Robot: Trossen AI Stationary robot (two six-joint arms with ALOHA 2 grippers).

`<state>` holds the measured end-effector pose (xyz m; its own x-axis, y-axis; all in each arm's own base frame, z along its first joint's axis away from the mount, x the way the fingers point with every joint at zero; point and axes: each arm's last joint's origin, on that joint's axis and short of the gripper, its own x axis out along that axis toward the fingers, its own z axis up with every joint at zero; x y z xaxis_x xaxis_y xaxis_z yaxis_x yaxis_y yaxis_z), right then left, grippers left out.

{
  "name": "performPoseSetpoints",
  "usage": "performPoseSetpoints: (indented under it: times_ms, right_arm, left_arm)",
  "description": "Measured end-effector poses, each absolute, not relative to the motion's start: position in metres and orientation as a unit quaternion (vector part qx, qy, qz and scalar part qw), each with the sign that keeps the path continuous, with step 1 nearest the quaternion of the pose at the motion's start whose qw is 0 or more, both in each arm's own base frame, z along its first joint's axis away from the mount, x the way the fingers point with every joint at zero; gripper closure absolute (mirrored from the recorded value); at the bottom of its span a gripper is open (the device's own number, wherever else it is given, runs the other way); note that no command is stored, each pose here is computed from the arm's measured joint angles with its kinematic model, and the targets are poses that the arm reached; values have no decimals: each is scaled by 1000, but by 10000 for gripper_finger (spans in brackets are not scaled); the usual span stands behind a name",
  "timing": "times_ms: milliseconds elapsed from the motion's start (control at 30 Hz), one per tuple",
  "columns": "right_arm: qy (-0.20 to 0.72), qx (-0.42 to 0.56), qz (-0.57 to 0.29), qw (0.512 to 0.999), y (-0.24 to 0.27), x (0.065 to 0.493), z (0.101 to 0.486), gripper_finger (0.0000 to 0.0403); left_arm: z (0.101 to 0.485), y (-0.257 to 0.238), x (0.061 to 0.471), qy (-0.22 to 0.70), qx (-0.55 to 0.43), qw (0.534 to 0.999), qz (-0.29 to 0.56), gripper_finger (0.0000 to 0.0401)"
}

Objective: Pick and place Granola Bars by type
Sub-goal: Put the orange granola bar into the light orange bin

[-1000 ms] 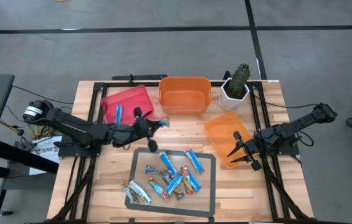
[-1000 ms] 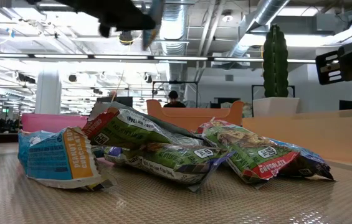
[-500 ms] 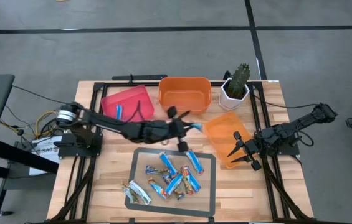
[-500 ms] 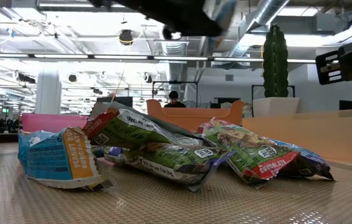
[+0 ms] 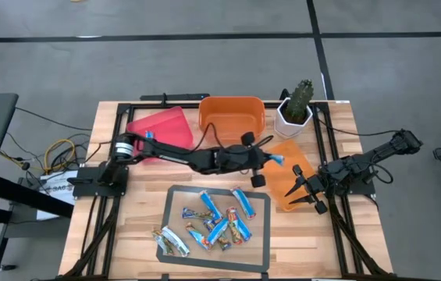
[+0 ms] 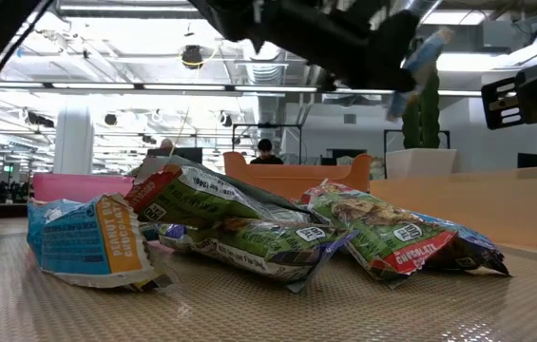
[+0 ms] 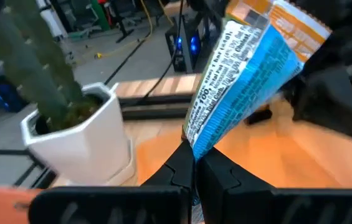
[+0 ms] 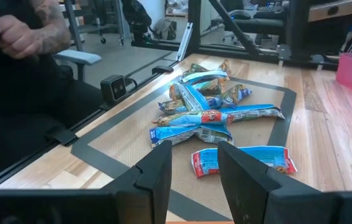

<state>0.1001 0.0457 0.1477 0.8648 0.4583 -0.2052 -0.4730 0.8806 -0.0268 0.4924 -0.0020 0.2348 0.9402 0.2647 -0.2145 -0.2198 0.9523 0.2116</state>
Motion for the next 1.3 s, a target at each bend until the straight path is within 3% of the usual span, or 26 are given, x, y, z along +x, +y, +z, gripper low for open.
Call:
performPoseSetpoints:
  times_ms: [800,1300]
  right_arm:
    - [97,-38,241,965,46,100,148,280]
    - [97,-38,241,965,46,100,148,280]
  left_arm:
    - [203,25,507,167,-21,976,136,401]
    - [195,27,508,191,-21,975,108,401]
